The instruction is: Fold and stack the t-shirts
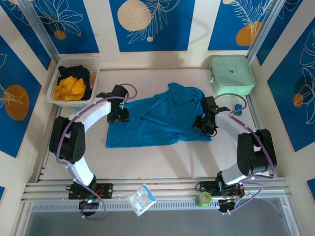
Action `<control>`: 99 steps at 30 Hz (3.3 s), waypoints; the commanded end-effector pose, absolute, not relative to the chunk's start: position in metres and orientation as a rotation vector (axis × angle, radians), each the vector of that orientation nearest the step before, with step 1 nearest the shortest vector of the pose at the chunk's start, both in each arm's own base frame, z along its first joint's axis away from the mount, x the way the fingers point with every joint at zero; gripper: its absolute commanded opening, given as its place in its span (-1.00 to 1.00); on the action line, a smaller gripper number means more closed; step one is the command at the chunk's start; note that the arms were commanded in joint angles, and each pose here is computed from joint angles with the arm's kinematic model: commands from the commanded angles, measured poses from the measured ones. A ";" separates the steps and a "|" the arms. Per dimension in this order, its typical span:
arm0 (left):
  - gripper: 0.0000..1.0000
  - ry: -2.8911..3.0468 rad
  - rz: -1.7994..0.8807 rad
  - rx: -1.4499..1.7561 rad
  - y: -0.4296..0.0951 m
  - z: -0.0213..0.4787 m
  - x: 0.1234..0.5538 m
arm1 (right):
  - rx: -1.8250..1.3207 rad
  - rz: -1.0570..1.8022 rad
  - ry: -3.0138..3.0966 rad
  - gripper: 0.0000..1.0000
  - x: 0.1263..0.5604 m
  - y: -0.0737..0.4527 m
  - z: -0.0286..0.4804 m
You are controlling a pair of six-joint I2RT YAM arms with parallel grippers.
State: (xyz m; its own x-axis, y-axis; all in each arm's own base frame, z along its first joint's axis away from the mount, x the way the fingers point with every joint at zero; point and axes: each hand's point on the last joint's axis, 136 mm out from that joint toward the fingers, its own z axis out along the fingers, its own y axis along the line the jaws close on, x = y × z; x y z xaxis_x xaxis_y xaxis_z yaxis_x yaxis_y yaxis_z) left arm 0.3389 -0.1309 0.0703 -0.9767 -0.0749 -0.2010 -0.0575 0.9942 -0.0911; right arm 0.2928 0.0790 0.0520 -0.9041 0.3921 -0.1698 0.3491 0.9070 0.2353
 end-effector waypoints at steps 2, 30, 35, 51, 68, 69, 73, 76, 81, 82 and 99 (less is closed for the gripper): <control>-0.25 2.947 -0.288 -0.173 -0.155 0.058 0.337 | 0.533 0.324 2.846 -0.92 0.290 0.082 0.064; -0.57 2.945 -0.171 -0.202 -0.155 0.034 0.356 | 0.534 0.339 2.855 -0.94 0.286 0.083 0.056; -0.65 2.927 -0.161 -0.199 -0.154 0.042 0.359 | 0.532 0.345 2.858 -0.95 0.286 0.084 0.055; -1.00 2.883 -0.205 -0.172 -0.161 0.061 0.373 | 0.528 0.334 2.854 -0.95 0.285 0.082 0.058; 0.61 2.444 -0.126 -0.259 -0.084 0.196 0.592 | 0.532 0.333 2.892 -0.94 0.275 0.084 0.044; 0.67 2.437 -0.134 -0.247 -0.088 0.199 0.591 | 0.535 0.329 2.890 -0.94 0.274 0.083 0.044; 0.76 2.392 -0.155 -0.178 -0.105 0.224 0.573 | 0.529 0.331 2.890 -0.93 0.273 0.083 0.046; 0.77 2.380 -0.164 -0.132 -0.114 0.242 0.547 | 0.521 0.342 2.872 -0.88 0.273 0.084 0.054; 0.70 2.489 -0.186 -0.077 -0.129 0.228 0.478 | 0.509 0.310 2.840 -0.52 0.267 0.078 0.072; 0.69 2.518 -0.197 -0.069 -0.133 0.220 0.460 | 0.508 0.295 2.836 -0.39 0.264 0.075 0.075; 0.58 2.813 -0.193 -0.144 -0.149 0.052 0.336 | 0.682 0.216 2.887 0.06 0.231 0.050 0.041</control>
State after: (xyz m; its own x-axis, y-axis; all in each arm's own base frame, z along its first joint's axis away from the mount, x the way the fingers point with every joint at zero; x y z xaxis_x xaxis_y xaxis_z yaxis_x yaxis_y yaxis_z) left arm 0.3273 -0.1421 0.0597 -0.9569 -0.0813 -0.2789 -0.0503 0.9919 -0.1164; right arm 0.2256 0.0499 0.0445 -0.8925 0.4307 -0.1336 0.4086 0.8978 0.1646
